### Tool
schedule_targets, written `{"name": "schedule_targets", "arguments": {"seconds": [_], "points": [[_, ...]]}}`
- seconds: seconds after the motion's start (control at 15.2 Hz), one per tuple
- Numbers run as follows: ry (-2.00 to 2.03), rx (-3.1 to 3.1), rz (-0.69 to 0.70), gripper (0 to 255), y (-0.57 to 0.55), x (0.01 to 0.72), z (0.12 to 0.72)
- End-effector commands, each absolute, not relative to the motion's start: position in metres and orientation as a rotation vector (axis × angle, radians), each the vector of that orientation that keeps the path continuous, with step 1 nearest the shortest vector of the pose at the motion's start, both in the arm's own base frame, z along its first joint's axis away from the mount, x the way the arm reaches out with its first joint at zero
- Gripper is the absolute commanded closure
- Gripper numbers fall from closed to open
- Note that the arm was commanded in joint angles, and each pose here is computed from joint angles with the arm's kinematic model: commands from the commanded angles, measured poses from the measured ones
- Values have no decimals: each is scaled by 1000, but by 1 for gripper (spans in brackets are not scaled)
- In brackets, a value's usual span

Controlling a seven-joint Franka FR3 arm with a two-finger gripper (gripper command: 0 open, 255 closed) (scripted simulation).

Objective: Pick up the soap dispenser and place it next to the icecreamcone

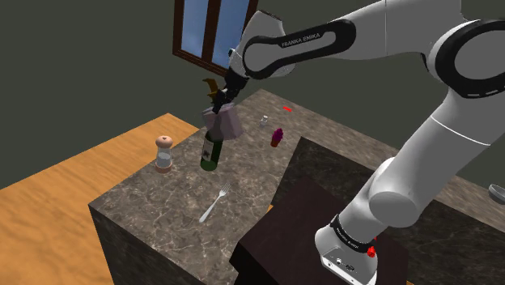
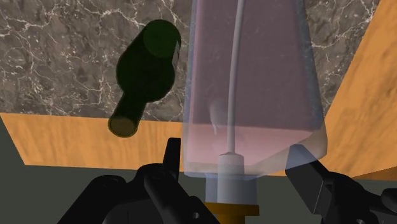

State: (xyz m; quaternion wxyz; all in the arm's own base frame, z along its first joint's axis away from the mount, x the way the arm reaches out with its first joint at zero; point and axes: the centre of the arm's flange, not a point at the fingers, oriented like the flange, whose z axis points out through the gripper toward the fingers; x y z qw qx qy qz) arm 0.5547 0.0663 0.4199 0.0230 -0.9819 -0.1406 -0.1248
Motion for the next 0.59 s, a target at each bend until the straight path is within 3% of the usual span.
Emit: {"name": "schedule_targets", "arguments": {"seconds": [0.0, 0.53], "points": [[-439, -3040, -387, 255, 40, 563, 420], [-439, -3040, -387, 255, -64, 582, 420]]}}
